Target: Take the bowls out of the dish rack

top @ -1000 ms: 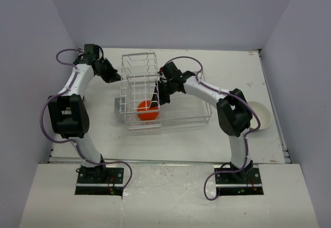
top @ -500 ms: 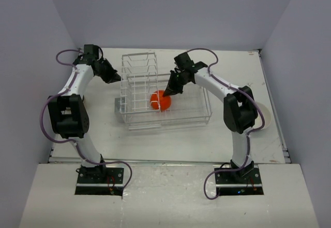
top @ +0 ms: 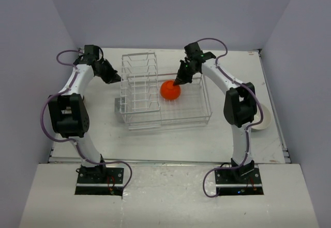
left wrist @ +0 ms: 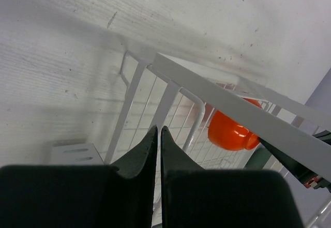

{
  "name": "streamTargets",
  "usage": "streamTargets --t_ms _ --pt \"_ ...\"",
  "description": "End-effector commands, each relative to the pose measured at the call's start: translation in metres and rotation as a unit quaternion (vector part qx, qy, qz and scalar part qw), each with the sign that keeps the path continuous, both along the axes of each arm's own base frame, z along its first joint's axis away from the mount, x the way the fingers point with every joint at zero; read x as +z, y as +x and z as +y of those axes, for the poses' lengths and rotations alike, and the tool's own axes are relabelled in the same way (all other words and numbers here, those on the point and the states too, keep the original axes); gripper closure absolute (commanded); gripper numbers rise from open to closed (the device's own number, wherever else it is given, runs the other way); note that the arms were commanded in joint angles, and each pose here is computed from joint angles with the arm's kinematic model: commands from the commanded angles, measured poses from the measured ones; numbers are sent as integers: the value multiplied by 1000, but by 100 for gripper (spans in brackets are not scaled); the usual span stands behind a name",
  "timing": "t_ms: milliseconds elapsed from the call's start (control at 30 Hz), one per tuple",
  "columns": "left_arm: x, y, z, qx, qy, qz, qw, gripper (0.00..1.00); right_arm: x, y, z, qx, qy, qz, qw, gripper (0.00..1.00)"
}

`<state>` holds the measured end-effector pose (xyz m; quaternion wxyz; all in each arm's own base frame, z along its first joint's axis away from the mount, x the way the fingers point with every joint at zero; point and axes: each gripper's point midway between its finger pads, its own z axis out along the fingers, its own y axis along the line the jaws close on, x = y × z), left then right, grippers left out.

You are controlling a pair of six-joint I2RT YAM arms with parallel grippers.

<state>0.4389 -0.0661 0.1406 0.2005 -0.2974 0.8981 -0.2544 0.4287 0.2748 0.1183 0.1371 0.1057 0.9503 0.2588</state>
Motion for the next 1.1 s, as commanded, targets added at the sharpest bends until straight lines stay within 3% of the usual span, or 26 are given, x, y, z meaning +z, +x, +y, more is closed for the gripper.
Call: streamTargets --t_ms 0,167,333,500,600,767,800,867,1000,1067 --pt "2 6 0 -4 -11 -8 1000 96 -21 5 -26 -2 -58 13 998 100" --pt "0 6 -1 -4 -12 -6 1000 96 -13 22 -27 14 -53 5 999 100" --pt "-3 5 0 -6 -9 -5 1000 95 20 21 -30 18 -41 -51 998 100" --pt "-3 5 0 -5 -11 -7 1000 95 85 18 -33 8 -21 -126 992 96" --pt "-2 7 0 -4 -9 -11 1000 95 112 8 -39 1 -16 -149 989 84" --pt "5 9 0 -2 -9 -23 1000 95 126 -14 -35 -1 22 -135 991 39" --pt "7 9 0 -2 -8 -26 1000 95 120 -24 -34 2 29 -123 992 35" --pt "10 10 4 2 1 -31 1000 95 104 -31 -31 -2 42 -105 994 27" --pt "20 5 14 13 34 -39 999 94 91 -40 -26 4 63 -88 994 25" --pt "24 3 22 26 54 -43 997 88 86 -42 -26 7 58 -81 995 25"
